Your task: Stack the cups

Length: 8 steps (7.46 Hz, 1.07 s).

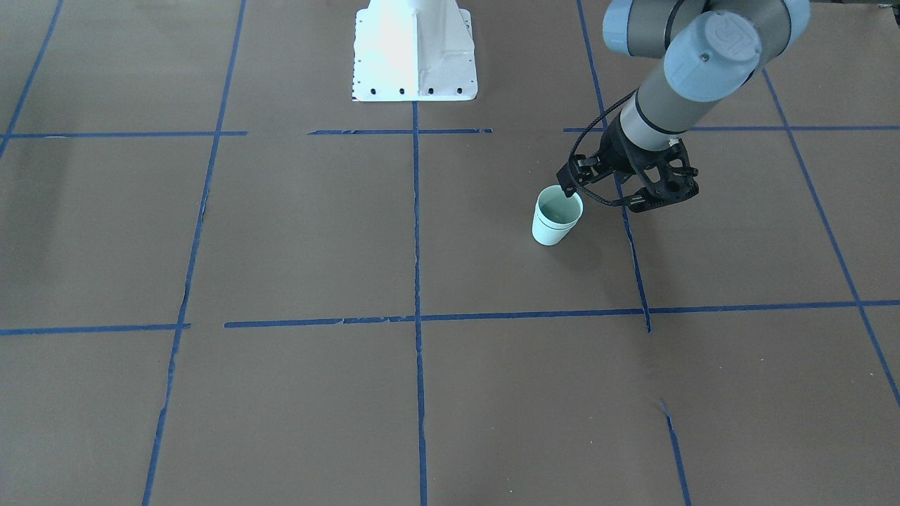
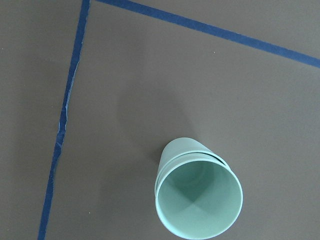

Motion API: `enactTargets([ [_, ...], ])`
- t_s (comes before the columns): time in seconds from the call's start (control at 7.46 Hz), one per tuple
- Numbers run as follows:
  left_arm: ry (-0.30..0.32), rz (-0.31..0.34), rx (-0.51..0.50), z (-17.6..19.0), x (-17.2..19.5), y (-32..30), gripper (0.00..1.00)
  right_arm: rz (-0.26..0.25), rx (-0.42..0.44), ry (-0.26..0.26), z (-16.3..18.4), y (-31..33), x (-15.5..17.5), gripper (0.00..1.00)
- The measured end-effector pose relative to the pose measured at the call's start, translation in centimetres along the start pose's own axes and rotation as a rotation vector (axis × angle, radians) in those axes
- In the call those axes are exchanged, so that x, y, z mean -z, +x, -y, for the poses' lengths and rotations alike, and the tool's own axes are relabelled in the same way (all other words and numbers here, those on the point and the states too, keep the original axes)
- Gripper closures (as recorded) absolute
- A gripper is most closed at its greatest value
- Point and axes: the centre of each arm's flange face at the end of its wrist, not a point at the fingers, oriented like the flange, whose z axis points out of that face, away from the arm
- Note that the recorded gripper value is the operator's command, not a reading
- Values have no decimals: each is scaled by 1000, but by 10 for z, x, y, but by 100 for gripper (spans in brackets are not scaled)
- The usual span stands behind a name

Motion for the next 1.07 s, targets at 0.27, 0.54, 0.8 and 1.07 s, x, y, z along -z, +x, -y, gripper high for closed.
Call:
enactTargets([
  [0.27,126,38,-129,42,34,-41,0,0,0,0,0,0,0,0],
  [0.54,187,88,-217,83,68,-115,0,0,0,0,0,0,0,0],
  [0.8,197,144,-273,110,84,-188,0,0,0,0,0,0,0,0],
  [1.07,179,194,-311,135,89,-254,0,0,0,0,0,0,0,0],
])
